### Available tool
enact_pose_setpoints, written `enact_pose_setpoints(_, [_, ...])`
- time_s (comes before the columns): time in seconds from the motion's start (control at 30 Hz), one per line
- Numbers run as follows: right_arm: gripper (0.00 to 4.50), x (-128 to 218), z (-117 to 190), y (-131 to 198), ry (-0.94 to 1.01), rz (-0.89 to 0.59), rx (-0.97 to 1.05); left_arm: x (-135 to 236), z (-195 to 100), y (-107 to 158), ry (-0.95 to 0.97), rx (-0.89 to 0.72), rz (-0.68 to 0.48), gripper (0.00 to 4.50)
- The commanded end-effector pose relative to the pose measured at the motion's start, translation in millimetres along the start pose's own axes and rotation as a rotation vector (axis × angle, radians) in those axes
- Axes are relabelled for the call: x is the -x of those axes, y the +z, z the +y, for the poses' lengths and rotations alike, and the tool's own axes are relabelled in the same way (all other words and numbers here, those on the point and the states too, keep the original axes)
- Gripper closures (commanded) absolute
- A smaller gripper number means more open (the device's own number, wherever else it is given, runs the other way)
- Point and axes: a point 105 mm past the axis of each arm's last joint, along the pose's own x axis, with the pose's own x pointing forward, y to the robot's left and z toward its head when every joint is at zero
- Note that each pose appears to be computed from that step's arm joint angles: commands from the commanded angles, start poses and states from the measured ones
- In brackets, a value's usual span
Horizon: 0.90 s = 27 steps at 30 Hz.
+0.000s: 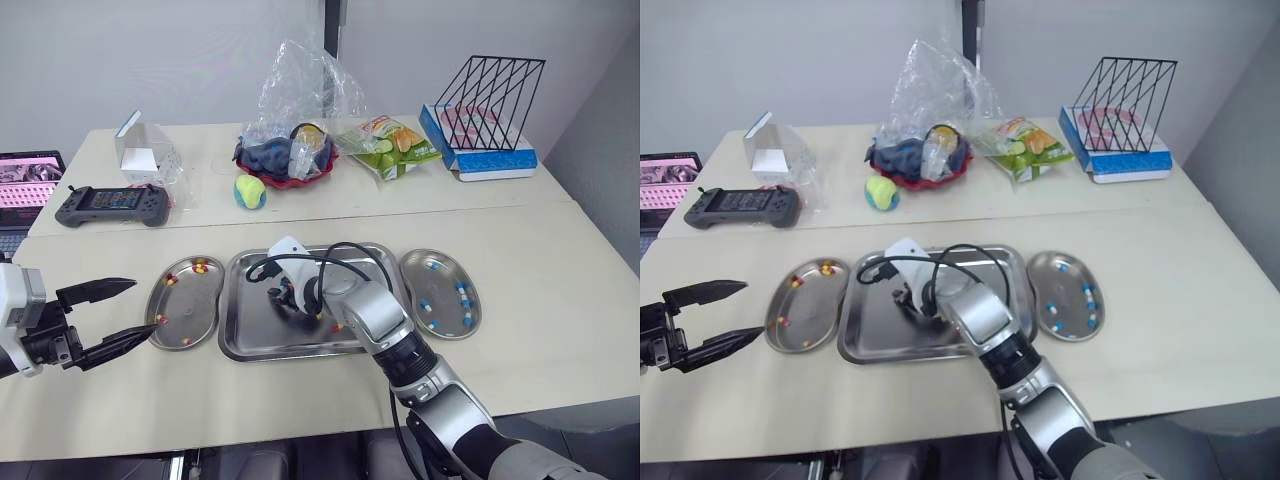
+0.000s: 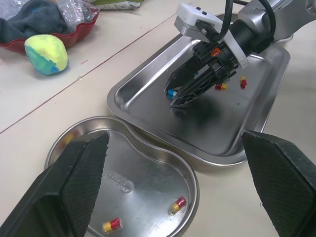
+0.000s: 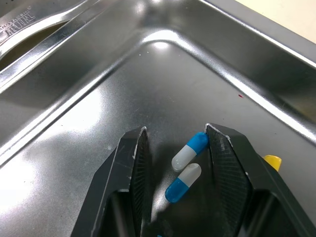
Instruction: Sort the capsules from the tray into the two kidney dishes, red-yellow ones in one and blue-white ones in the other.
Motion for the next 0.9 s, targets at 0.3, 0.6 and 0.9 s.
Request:
enact_pose_setpoints(0.3, [2.49,3.2,4.1,-1.8,-0.003,0.017,0.0,2.0,1.5,3.8,0.013,-0.023,-0.007,0.0])
enact_pose_setpoints(0.6, [2.49,2.6,6.4,-1.5,0.009,0.015,0.008,1.2,1.5,4.6,0.013,-0.022,-0.011,0.0])
enact_pose_setpoints(0.9, [2.75,2.8,5.2,-2.2,0.003,0.016,-0.005,1.0,1.7,5.3,0.013,-0.025,-0.012,0.0])
